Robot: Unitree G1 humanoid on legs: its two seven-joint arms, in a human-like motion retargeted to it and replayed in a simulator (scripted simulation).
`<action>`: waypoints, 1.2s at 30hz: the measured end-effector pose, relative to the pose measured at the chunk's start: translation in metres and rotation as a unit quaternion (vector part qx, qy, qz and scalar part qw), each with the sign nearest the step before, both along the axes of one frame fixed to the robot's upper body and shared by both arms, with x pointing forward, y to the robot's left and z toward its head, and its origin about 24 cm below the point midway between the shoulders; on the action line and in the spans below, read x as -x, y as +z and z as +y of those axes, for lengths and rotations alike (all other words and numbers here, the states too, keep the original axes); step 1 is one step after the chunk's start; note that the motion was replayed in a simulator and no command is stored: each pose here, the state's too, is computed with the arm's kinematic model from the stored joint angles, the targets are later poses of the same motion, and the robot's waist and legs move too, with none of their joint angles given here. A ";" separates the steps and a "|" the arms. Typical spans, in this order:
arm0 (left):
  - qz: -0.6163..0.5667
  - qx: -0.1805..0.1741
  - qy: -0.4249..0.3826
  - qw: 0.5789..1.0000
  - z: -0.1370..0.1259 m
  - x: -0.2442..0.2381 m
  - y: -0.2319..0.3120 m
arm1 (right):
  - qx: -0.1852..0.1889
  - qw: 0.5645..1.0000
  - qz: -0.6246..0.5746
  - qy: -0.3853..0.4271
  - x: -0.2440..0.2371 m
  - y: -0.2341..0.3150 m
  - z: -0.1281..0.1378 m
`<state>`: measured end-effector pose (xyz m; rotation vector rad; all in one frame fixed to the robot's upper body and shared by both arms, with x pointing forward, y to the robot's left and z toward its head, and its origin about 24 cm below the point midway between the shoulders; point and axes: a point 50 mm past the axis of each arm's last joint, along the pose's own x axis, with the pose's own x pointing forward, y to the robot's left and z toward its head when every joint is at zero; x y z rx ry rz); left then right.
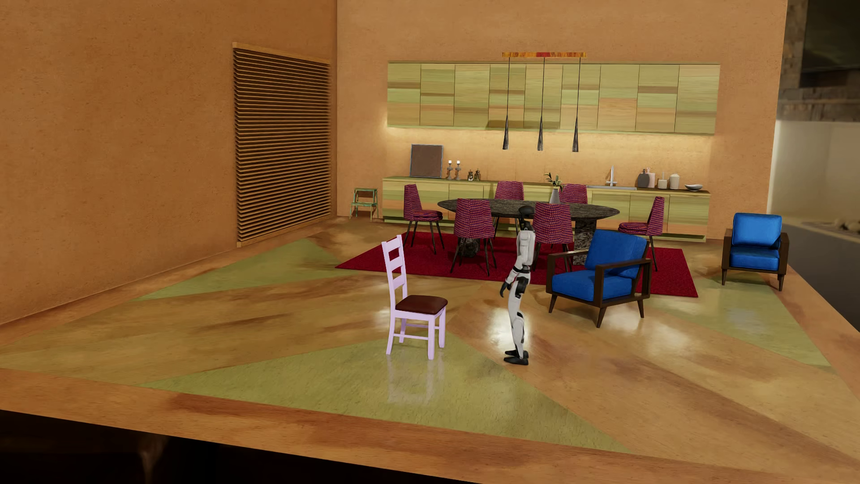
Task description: Walk to the chair
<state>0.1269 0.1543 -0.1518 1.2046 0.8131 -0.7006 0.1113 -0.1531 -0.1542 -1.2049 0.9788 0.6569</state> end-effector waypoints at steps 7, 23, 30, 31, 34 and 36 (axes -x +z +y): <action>0.011 -0.025 0.015 1.000 0.019 0.006 -0.002 | 0.001 1.000 -0.004 0.019 0.000 0.000 0.000; -0.038 0.038 0.027 0.998 -0.018 -0.019 0.008 | -0.022 0.998 -0.058 0.014 -0.035 0.012 0.014; -0.028 0.026 0.031 0.999 -0.013 -0.013 0.005 | -0.009 0.999 -0.027 0.024 -0.024 0.007 0.010; -0.023 0.025 0.032 0.999 -0.012 -0.011 0.004 | -0.006 0.999 -0.026 0.020 -0.023 0.006 0.008; -0.010 0.021 0.039 0.999 -0.009 -0.005 0.001 | -0.001 1.000 -0.020 0.017 -0.019 0.004 0.005; -0.006 0.019 0.039 0.999 -0.008 -0.003 0.000 | -0.001 1.000 -0.017 0.016 -0.017 0.004 0.005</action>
